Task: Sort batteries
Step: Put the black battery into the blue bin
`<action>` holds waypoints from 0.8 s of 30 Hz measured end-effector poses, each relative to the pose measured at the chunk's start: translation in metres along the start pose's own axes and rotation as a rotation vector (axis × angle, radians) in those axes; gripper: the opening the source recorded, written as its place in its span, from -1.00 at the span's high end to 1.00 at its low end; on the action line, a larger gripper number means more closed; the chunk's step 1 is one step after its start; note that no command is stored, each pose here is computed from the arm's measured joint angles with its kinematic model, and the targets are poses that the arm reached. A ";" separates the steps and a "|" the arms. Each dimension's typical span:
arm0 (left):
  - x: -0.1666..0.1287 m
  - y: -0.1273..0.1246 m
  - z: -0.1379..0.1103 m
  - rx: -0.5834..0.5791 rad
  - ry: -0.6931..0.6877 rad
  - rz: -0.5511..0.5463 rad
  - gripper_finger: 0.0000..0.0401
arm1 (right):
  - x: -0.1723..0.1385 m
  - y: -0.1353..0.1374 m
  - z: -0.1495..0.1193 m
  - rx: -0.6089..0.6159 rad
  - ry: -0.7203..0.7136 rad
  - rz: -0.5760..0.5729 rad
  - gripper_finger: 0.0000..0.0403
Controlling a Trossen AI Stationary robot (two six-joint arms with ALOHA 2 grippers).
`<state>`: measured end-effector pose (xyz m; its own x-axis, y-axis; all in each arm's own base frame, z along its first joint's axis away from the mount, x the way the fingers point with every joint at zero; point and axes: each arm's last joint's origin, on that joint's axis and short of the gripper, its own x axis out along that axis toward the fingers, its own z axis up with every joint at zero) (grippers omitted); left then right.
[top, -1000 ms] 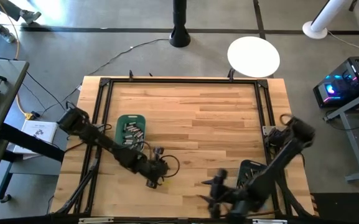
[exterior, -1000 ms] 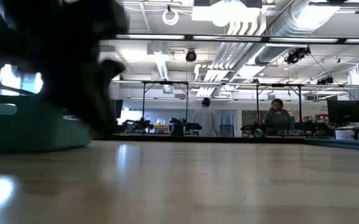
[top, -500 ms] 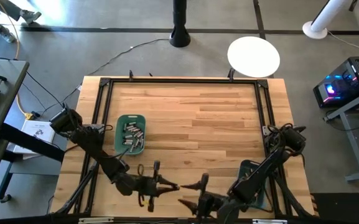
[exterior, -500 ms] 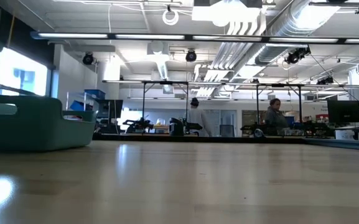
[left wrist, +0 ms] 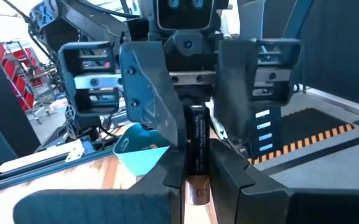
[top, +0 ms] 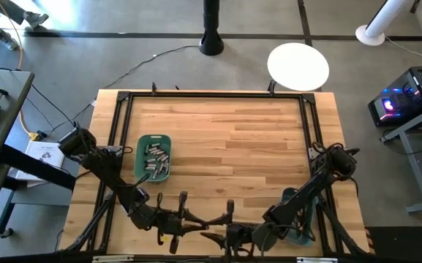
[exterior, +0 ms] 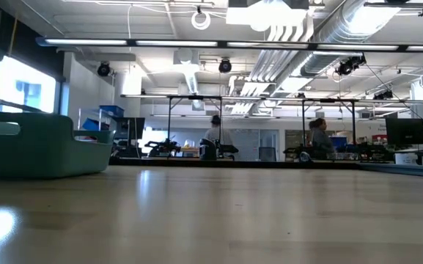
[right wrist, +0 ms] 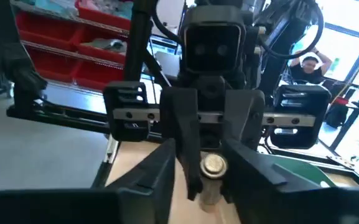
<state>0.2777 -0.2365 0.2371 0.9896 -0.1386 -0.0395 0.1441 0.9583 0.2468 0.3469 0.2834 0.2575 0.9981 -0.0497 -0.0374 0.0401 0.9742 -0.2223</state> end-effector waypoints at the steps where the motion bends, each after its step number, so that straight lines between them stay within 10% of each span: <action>1: 0.000 0.000 0.000 0.000 0.001 0.000 0.84 | 0.001 -0.001 -0.001 -0.001 0.003 0.000 0.44; 7: -0.001 -0.001 0.000 0.000 0.002 0.001 0.84 | -0.001 0.001 -0.001 -0.035 0.016 -0.025 0.85; 16: 0.005 0.005 -0.003 -0.073 0.010 -0.072 0.49 | -0.036 -0.001 0.016 0.049 0.132 -0.064 0.85; 24: 0.010 0.014 -0.019 -0.146 0.146 -0.023 0.06 | -0.110 -0.031 0.005 0.418 0.675 -0.058 0.85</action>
<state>0.2897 -0.2196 0.2220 0.9734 -0.1330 -0.1863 0.1538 0.9829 0.1017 0.2363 0.2595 0.2732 0.7548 -0.0958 -0.6489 0.2396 0.9612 0.1369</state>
